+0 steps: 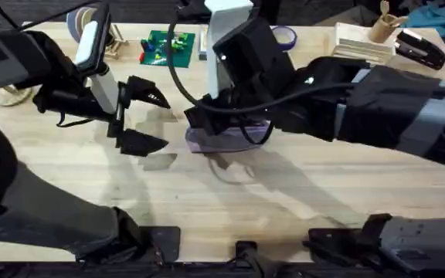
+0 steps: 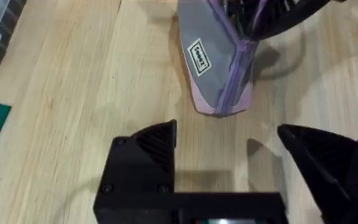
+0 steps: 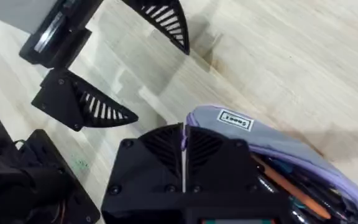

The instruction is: Unzip the bag, pick up the pens from the table one at a time and place them inside, then zip the bag closed.

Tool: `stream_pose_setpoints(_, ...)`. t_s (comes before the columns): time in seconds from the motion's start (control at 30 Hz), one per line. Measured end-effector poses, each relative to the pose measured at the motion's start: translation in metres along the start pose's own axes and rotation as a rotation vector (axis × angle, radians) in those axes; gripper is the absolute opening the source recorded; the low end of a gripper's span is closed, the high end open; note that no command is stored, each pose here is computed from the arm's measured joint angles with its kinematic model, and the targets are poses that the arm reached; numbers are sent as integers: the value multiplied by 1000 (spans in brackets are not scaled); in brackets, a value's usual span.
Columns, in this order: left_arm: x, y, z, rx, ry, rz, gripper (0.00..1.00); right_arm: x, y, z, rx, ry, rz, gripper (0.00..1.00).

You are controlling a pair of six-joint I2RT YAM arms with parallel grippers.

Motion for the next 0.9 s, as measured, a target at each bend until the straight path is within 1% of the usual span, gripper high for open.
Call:
stream_pose_setpoints(0.23,-1,0,-5,-2,-25,-1,993,0,0,0,0,0,0,30)
stream_pose_setpoints(0.33,-6,-2,-9,-16,-27,16,993,0,0,0,0,0,0,30)
stream_pose_setpoints(0.43,-15,-4,-12,-29,-31,47,993,0,0,0,0,0,0,30)
stream_pose_setpoints(0.63,-38,-7,-13,-51,-22,123,993,0,0,0,0,0,0,30)
stream_pose_setpoints(0.77,-48,-6,-17,-77,-19,137,993,0,0,0,0,0,0,30)
stream_pose_setpoints(0.9,-57,-5,-22,-73,-18,144,993,0,0,0,0,0,0,30)
Point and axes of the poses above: each hand's point on the last joint's axis, 136 mm out from that joint toward the fingers, its own x axis back along the fingers, its own y axis along the line the jaws close on, z = x × y, the point moved 1 cm from there along x, back along the fingers, and after that the axes turned 13 degrees about x, right-handed, at the moved point
